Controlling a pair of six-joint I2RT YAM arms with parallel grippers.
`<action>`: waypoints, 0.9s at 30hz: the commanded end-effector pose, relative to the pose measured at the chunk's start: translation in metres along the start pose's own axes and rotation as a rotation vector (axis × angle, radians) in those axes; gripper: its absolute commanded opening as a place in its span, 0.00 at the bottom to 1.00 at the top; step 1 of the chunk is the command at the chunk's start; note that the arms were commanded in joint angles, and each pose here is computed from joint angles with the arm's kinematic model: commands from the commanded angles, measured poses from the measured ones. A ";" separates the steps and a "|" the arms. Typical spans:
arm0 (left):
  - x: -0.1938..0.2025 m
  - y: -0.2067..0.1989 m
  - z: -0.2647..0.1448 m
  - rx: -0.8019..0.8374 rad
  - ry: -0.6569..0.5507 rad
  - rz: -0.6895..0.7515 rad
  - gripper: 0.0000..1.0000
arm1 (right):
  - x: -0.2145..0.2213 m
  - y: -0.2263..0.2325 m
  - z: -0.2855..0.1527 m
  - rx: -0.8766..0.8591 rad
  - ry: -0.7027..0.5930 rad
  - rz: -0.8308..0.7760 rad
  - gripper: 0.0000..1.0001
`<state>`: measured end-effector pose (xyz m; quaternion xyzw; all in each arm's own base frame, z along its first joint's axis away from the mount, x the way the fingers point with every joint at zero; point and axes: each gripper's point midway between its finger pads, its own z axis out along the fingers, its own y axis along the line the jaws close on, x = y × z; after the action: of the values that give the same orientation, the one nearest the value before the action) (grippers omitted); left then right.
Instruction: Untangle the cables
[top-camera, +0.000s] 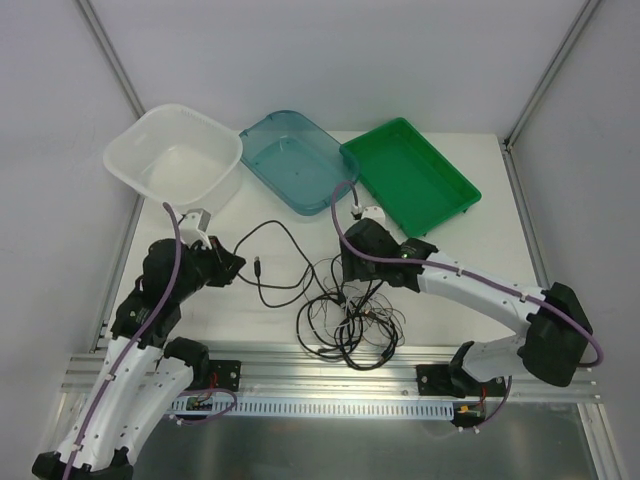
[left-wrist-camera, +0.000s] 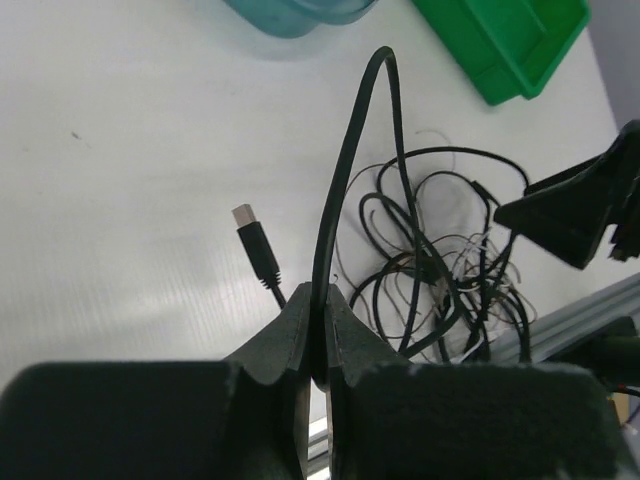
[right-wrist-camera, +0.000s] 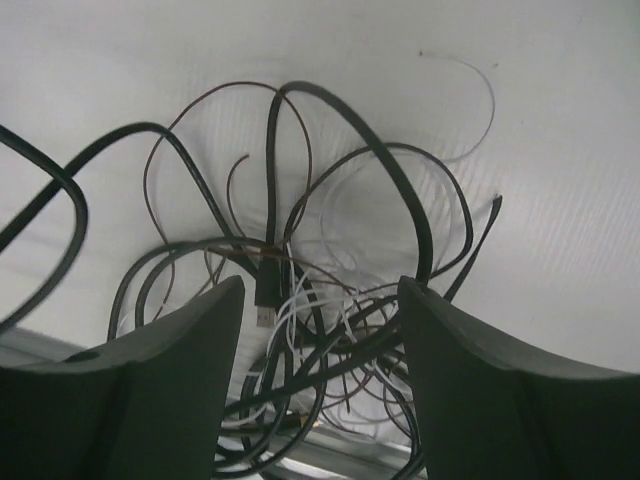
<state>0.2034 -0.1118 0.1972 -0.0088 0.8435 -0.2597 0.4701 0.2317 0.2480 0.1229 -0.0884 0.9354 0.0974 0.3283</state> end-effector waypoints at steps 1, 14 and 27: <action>-0.061 -0.049 -0.029 0.150 -0.141 -0.013 0.00 | -0.021 0.011 -0.040 -0.124 -0.112 -0.027 0.66; -0.241 -0.154 -0.147 0.321 -0.505 0.025 0.00 | -0.010 0.003 -0.064 -0.244 -0.226 -0.050 0.66; -0.240 -0.121 -0.131 0.159 -0.520 -0.038 0.00 | 0.001 0.055 -0.039 -0.438 -0.201 -0.056 0.66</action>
<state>0.1906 -0.1190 0.5157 -0.0064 0.6589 -0.3742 0.6525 0.1993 0.2716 0.1524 -0.1636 0.8673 0.2590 0.3923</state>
